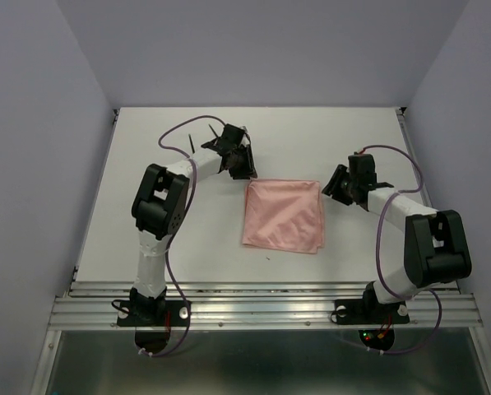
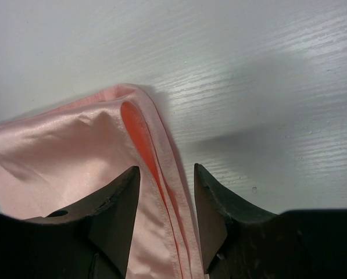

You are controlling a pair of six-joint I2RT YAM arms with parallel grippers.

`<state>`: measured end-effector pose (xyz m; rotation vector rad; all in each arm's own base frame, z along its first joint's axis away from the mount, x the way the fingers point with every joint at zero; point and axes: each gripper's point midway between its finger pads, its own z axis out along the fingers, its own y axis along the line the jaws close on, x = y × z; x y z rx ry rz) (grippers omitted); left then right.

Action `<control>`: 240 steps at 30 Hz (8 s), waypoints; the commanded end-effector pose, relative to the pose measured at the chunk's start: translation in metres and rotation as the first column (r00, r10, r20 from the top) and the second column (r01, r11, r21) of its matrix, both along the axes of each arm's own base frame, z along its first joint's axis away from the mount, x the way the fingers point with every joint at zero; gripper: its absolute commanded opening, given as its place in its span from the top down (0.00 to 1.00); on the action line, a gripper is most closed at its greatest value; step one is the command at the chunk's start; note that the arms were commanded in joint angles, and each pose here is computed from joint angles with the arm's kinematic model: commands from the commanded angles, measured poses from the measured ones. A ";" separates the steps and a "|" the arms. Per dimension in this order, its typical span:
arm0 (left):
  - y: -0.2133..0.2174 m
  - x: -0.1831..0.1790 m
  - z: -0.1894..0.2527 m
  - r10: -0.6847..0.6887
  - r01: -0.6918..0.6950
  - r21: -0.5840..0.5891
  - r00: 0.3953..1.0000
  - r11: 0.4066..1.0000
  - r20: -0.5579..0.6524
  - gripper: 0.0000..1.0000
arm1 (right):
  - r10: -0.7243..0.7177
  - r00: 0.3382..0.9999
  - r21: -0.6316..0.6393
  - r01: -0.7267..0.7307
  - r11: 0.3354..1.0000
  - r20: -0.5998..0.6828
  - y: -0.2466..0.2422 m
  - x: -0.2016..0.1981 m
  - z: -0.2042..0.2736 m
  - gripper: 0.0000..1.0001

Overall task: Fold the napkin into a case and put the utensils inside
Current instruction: Smooth out the crumpled napkin, then pick up the lower triangle-folded napkin from the center of the board, then fold the 2/3-rectangle-folded napkin at the center of the board.

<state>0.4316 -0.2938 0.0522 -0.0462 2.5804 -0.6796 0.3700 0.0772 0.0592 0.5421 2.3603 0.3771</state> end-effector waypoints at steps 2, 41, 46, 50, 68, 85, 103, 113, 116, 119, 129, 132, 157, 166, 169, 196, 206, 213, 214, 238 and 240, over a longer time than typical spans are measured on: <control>0.010 0.014 0.036 0.045 -0.048 0.023 0.995 0.999 0.090 0.57 | 0.015 0.998 -0.026 -0.013 1.000 0.058 0.001 0.008 0.025 0.53; -0.098 -0.024 0.040 -0.121 0.125 -0.070 0.991 0.990 0.059 0.81 | 0.171 0.975 -0.057 -0.180 0.982 -0.144 0.037 0.030 -0.043 0.48; -0.096 -0.024 0.005 -0.126 0.126 -0.016 0.992 0.992 -0.001 0.82 | 0.160 0.981 -0.048 -0.166 0.985 -0.112 0.038 0.031 -0.037 0.72; -0.090 -0.030 -0.017 -0.125 0.125 0.009 0.991 0.992 -0.041 0.84 | 0.151 0.986 -0.051 -0.155 0.987 -0.073 0.037 0.033 -0.023 0.87; -0.075 -0.043 -0.043 -0.113 0.116 0.035 0.990 0.993 -0.087 0.85 | 0.242 0.970 -0.019 -0.241 0.970 0.037 0.100 0.026 0.026 0.99; -0.068 -0.046 -0.044 -0.105 0.107 0.018 0.990 0.994 -0.093 0.85 | 0.287 0.958 0.012 -0.287 0.958 0.028 0.155 0.032 0.025 0.99; -0.073 -0.056 0.016 -0.167 0.164 -0.115 0.986 0.980 -0.009 0.86 | 0.190 0.981 -0.099 -0.185 0.978 0.040 0.095 0.031 0.025 0.99; -0.112 -0.065 0.036 -0.261 0.262 -0.194 0.965 0.945 0.032 0.87 | 0.184 0.983 -0.096 -0.181 0.979 0.022 0.084 0.028 0.019 0.99; -0.120 -0.061 0.036 -0.265 0.266 -0.215 0.964 0.940 0.036 0.87 | 0.185 0.982 -0.094 -0.182 0.979 0.024 0.085 0.029 0.020 0.99; -0.126 -0.057 0.035 -0.262 0.263 -0.234 0.964 0.936 0.035 0.87 | 0.192 0.981 -0.091 -0.189 0.978 0.022 0.086 0.028 0.019 0.99; -0.136 -0.035 0.012 -0.213 0.208 -0.209 0.977 0.955 0.002 0.89 | 0.205 0.978 -0.073 -0.203 0.977 0.029 0.089 0.026 0.024 0.99; -0.134 -0.028 0.010 -0.188 0.185 -0.204 0.982 0.961 0.004 0.89 | 0.215 0.976 -0.067 -0.212 0.975 0.032 0.091 0.025 0.025 0.99; -0.107 -0.024 -0.017 -0.139 0.124 -0.198 0.988 0.972 -0.065 0.90 | 0.280 0.960 0.014 -0.280 0.960 0.024 0.111 0.023 0.024 0.99; -0.103 -0.028 -0.020 -0.136 0.121 -0.194 0.988 0.974 -0.067 0.90 | 0.295 0.955 0.068 -0.295 0.953 0.016 0.137 0.027 0.017 0.99; -0.103 -0.029 -0.021 -0.136 0.120 -0.192 0.988 0.974 -0.069 0.90 | 0.277 0.961 0.083 -0.276 0.958 -0.001 0.143 0.029 0.011 0.99; -0.099 -0.036 -0.020 -0.144 0.128 -0.199 0.988 0.972 -0.065 0.90 | 0.150 0.985 0.083 -0.143 0.986 -0.088 0.169 0.047 -0.027 0.99; -0.083 -0.033 0.024 -0.124 0.121 -0.201 0.992 0.972 -0.003 0.89 | 0.083 0.986 0.020 -0.081 0.997 -0.143 0.152 0.038 -0.053 0.99; -0.044 -0.034 0.053 -0.066 0.074 -0.175 0.997 0.982 0.048 0.84 | 0.060 0.984 -0.031 -0.066 0.997 -0.165 0.141 0.033 -0.058 0.99; -0.041 -0.035 0.054 -0.061 0.069 -0.171 0.997 0.983 0.048 0.84 | 0.058 0.984 -0.033 -0.064 0.997 -0.167 0.141 0.033 -0.058 0.99; -0.005 -0.090 -0.065 -0.063 0.056 -0.046 0.986 0.997 -0.155 0.89 | 0.104 0.992 -0.057 -0.108 0.993 -0.067 0.156 0.040 -0.004 0.99; -0.005 -0.091 -0.067 -0.065 0.059 -0.042 0.985 0.997 -0.157 0.89 | 0.104 0.993 -0.053 -0.107 0.993 -0.057 0.158 0.043 0.000 0.99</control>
